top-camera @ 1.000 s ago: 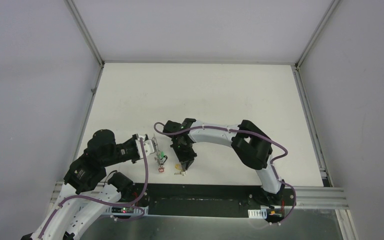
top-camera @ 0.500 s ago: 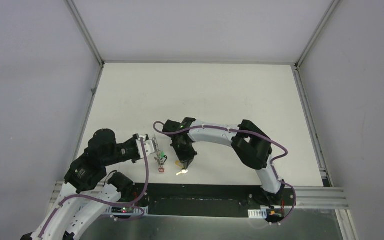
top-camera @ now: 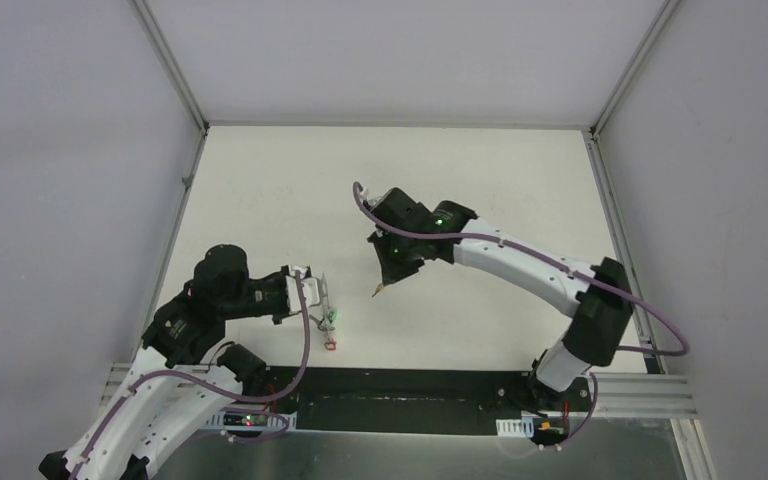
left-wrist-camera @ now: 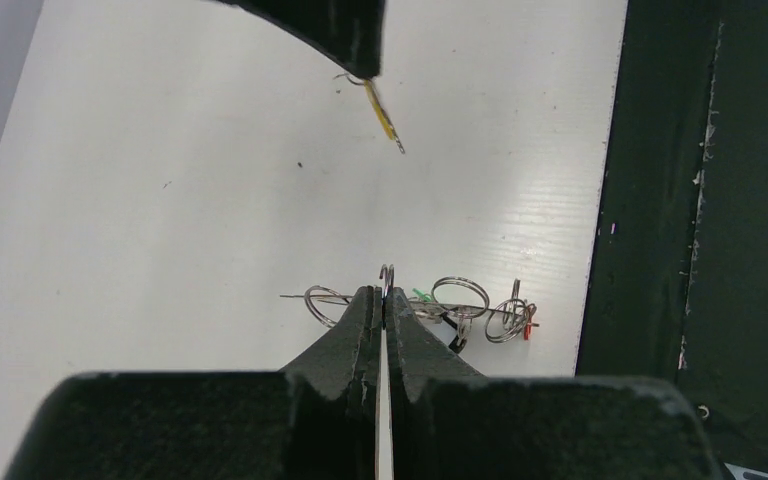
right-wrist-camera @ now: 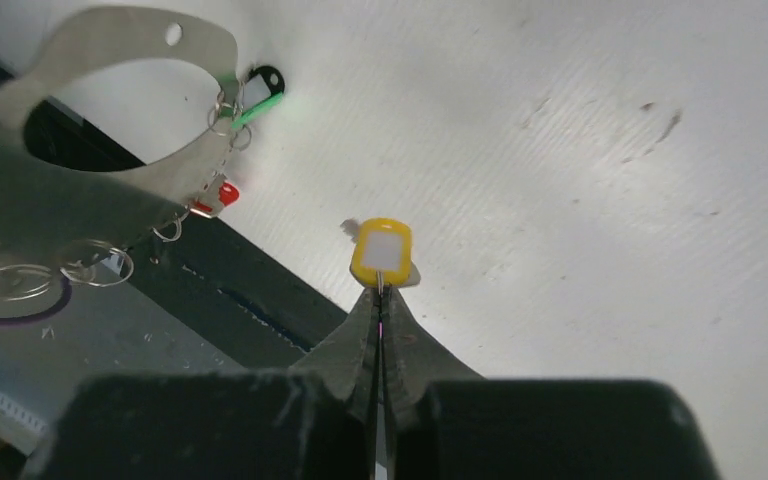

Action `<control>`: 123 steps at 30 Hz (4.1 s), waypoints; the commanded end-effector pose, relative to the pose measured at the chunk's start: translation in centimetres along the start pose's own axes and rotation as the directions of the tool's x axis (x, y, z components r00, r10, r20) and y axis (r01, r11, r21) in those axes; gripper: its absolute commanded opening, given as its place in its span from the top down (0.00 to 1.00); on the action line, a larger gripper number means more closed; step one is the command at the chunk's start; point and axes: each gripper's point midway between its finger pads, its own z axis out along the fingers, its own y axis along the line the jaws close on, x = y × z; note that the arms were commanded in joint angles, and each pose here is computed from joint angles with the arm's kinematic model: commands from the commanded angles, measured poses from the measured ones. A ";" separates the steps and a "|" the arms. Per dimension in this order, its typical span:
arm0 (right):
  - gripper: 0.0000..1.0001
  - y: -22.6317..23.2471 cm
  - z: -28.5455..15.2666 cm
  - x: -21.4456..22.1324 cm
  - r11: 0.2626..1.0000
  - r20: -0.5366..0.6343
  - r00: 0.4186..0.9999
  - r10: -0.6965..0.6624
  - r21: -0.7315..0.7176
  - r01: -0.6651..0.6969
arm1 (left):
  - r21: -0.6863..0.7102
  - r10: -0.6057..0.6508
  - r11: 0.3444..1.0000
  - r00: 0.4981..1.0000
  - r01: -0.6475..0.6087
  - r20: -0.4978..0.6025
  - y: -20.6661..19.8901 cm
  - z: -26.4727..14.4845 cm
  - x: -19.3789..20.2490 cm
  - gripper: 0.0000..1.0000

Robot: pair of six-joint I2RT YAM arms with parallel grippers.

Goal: Put the keys on the keyring
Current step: Pick up the key from the center of the board, then insert the key onto the keyring.

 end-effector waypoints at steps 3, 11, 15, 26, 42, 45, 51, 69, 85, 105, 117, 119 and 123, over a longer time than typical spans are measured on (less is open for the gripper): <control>1.00 -2.5 -4.0 -3.3 0.990 0.241 0.960 -0.141 0.038 0.136 | 0.062 0.055 0.996 0.990 -0.063 0.126 0.4 1.2 -3.5 1.00; 1.00 0.2 -7.1 -1.6 0.920 0.267 0.956 -0.124 -0.329 0.211 | 0.115 0.082 0.988 0.983 -0.101 0.166 0.4 2.7 -3.7 1.00; 1.00 2.6 -8.8 -1.1 0.838 0.316 0.936 -0.156 -0.459 0.295 | 0.115 0.201 0.966 0.950 -0.233 0.240 -0.1 2.8 -4.2 1.00; 1.00 9.5 -10.1 -1.0 0.614 0.224 0.952 -0.207 -0.728 0.304 | 0.035 0.471 0.861 0.820 -0.508 0.326 -1.1 2.5 -3.7 1.00; 1.00 12.9 -9.4 -1.7 0.537 0.052 0.979 -0.195 -0.830 0.151 | -0.030 0.641 0.750 0.716 -0.660 0.278 -0.5 1.8 -3.3 1.00; 1.00 12.7 -8.7 -1.6 0.555 0.015 0.981 -0.191 -0.823 0.121 | -0.026 0.635 0.754 0.719 -0.656 0.281 -0.6 1.7 -3.4 1.00; 1.00 12.0 -7.4 -1.4 0.609 -0.031 0.982 -0.186 -0.788 0.090 | -0.025 0.632 0.758 0.724 -0.652 0.276 -0.7 1.4 -3.4 1.00; 1.00 10.5 -6.5 -1.3 0.672 -0.039 0.986 -0.160 -0.736 0.079 | -0.014 0.626 0.762 0.731 -0.647 0.272 -0.9 1.3 -3.2 1.00; 1.00 11.9 -6.0 -1.7 0.625 -0.097 0.979 -0.179 -0.780 0.037 | -0.008 0.624 0.763 0.733 -0.646 0.273 -1.1 1.2 -3.1 1.00; 1.00 10.0 -3.9 -0.3 0.732 -0.187 0.967 -0.171 -0.682 -0.003 | 0.001 0.614 0.769 0.740 -0.639 0.276 -1.2 1.3 -3.1 1.00; 1.00 10.5 -5.3 -0.8 0.708 -0.121 0.970 -0.210 -0.703 0.066 | 0.003 0.616 0.767 0.736 -0.642 0.281 -1.2 1.3 -3.2 1.00; 1.00 11.1 -6.1 -1.2 0.680 -0.103 0.970 -0.220 -0.729 0.076 | 0.003 0.617 0.765 0.734 -0.644 0.283 -1.3 1.3 -3.2 1.00; 1.00 12.1 -7.0 -1.6 0.645 -0.084 0.968 -0.236 -0.759 0.091 | 0.004 0.617 0.765 0.734 -0.644 0.284 -1.3 1.3 -3.2 1.00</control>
